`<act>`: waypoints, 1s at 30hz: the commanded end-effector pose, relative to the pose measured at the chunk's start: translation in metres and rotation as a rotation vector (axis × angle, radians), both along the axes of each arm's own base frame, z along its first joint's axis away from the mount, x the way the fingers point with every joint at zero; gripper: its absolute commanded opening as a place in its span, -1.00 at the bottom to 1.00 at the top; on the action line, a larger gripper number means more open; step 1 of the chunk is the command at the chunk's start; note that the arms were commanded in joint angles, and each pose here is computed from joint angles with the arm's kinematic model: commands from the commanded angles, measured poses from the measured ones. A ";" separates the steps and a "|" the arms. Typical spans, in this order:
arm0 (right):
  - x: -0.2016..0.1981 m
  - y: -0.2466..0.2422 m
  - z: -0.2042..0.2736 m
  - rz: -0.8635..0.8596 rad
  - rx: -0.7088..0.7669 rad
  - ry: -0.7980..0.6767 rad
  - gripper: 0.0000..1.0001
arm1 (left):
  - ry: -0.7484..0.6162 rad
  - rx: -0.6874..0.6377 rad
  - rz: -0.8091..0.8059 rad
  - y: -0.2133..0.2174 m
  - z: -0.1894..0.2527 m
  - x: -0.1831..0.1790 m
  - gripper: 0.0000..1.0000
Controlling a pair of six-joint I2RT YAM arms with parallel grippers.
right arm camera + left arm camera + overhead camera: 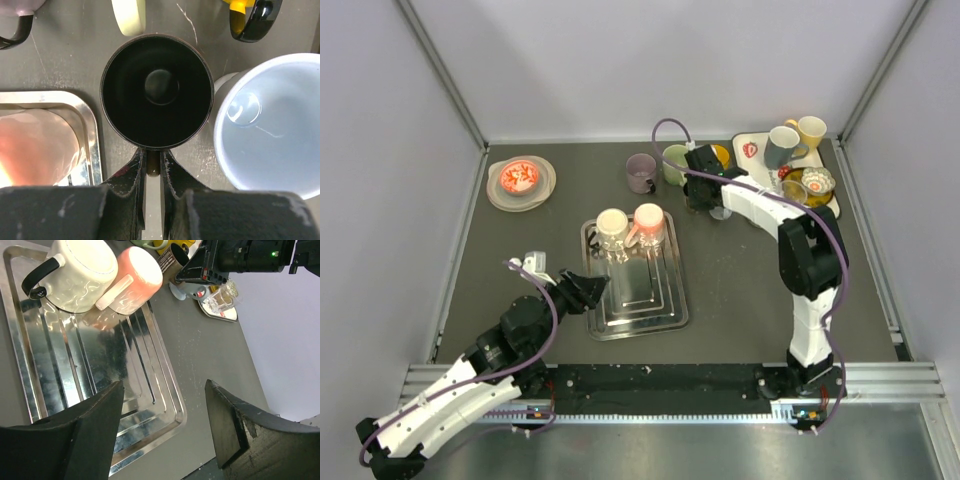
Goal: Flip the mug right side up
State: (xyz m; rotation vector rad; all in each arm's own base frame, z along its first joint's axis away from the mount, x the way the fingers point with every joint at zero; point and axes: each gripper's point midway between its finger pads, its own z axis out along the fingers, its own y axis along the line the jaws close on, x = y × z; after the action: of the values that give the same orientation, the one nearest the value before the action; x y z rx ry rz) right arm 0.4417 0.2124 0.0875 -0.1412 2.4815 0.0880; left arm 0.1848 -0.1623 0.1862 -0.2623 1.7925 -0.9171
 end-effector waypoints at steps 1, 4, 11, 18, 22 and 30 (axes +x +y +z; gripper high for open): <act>0.017 0.007 0.009 -0.008 0.043 -0.041 -0.99 | -0.027 -0.015 0.019 0.004 0.016 0.002 0.43; 0.015 0.007 0.016 -0.022 0.067 -0.047 -0.56 | -0.025 -0.012 0.027 0.005 0.015 0.003 0.45; 0.010 0.004 0.063 -0.042 0.113 -0.126 0.01 | -0.058 0.160 0.073 0.017 0.010 0.013 0.55; -0.033 0.016 0.134 0.019 0.241 -0.218 0.37 | -0.028 0.463 0.107 0.023 0.012 0.034 0.58; -0.073 0.019 0.156 0.079 0.285 -0.245 0.40 | 0.009 0.562 0.100 0.017 0.017 0.052 0.55; -0.150 0.011 0.158 0.160 0.386 -0.278 0.40 | 0.179 0.563 0.095 0.023 -0.004 0.106 0.50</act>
State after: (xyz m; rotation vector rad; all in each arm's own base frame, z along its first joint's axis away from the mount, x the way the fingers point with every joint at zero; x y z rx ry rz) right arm 0.3170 0.2210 0.2452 -0.1563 2.1540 0.4964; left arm 0.2664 -0.1371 0.1721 -0.0732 2.0866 -0.2779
